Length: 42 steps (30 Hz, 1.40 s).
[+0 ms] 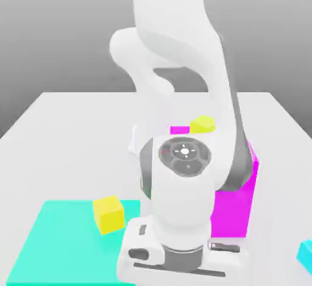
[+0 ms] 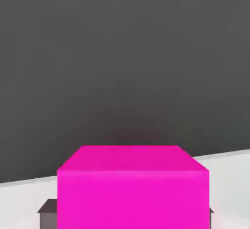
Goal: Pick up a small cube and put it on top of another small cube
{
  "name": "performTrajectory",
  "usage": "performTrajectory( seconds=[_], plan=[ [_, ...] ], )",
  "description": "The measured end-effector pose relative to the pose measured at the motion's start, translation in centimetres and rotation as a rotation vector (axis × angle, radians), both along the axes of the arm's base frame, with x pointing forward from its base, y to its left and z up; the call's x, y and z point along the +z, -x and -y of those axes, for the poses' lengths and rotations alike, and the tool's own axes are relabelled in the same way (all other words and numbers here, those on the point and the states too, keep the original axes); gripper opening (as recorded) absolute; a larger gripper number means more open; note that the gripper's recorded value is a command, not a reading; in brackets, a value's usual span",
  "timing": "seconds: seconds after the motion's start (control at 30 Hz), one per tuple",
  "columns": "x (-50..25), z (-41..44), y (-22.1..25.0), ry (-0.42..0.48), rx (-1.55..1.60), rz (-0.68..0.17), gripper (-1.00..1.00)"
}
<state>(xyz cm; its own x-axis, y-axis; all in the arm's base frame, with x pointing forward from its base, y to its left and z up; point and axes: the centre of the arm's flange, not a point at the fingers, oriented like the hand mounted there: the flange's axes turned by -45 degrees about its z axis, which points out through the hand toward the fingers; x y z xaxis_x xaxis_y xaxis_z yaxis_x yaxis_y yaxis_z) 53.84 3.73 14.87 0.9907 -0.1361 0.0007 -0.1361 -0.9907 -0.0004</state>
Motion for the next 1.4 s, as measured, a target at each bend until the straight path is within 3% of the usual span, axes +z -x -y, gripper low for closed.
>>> performTrajectory(
  seconds=[0.33,0.83,1.13,1.3,1.33,1.4],
  plan=[
    [12.5,-2.6,3.0,0.003,0.193,0.0,-1.0],
    [25.8,-6.4,14.7,0.002,0.658,-0.001,-1.0],
    [30.0,-6.8,23.1,-0.004,0.939,0.0,-1.0],
    [25.3,-6.8,24.3,-0.005,0.984,-0.001,-1.0],
    [24.4,-6.8,24.4,-0.005,0.984,-0.001,1.0],
    [24.4,-6.8,24.4,-0.005,0.984,-0.001,1.0]
  ],
)
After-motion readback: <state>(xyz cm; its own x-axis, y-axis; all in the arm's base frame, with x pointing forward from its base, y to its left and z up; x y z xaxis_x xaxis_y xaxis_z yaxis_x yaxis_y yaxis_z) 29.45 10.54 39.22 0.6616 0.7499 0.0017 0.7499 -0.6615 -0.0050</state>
